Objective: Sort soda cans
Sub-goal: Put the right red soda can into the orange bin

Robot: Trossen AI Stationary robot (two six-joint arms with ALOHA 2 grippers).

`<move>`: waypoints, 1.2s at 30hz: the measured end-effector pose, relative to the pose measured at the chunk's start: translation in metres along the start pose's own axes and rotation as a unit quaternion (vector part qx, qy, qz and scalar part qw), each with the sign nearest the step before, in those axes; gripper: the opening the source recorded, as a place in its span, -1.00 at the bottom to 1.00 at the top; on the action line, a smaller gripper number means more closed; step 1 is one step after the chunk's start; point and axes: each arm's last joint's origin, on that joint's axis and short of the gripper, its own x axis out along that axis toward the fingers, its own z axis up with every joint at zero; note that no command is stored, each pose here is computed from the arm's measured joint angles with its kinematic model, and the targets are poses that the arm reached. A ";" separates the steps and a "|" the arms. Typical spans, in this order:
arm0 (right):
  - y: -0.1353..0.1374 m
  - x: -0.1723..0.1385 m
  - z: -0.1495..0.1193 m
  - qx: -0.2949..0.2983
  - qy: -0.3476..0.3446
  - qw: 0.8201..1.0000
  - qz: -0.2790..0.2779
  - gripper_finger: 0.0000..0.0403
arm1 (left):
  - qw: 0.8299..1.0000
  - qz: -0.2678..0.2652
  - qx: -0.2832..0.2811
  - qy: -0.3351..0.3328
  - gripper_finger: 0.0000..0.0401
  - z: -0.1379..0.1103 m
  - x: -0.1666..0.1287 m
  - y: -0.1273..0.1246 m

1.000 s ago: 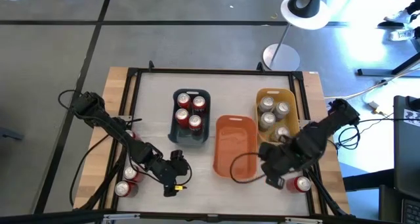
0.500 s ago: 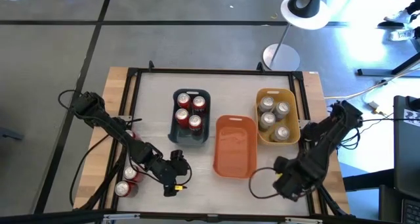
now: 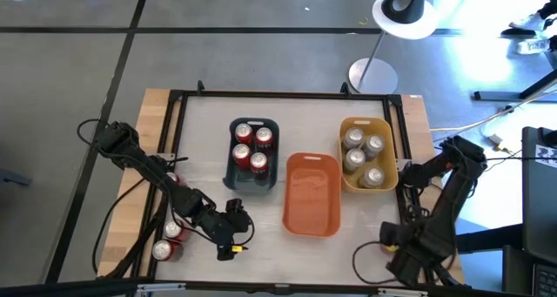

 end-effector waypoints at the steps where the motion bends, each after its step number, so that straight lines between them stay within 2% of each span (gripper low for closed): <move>1: 0.001 0.001 -0.003 -0.004 -0.010 1.000 -0.004 0.87 | 1.000 0.000 0.000 0.000 0.83 0.000 0.000 0.000; 6: 0.004 0.007 -0.012 -0.006 -0.055 0.998 -0.017 0.86 | 1.000 0.000 0.002 0.000 0.83 0.000 0.000 0.000; 13: 0.008 0.035 -0.009 -0.013 -0.060 0.998 -0.015 0.86 | 1.000 0.000 0.000 0.000 0.83 0.000 0.000 0.000; 19: 0.006 0.046 -0.004 -0.008 -0.082 0.996 -0.027 0.86 | 1.000 0.001 0.000 0.000 0.83 0.000 0.000 0.000; 28: 0.016 0.051 -0.001 -0.020 -0.090 0.995 0.021 0.86 | 1.000 0.005 -0.005 -0.002 0.83 0.002 0.001 0.004; 36: 0.017 0.051 0.000 -0.022 -0.093 0.995 0.024 0.86 | 1.000 0.005 -0.003 -0.002 0.83 0.002 0.001 0.004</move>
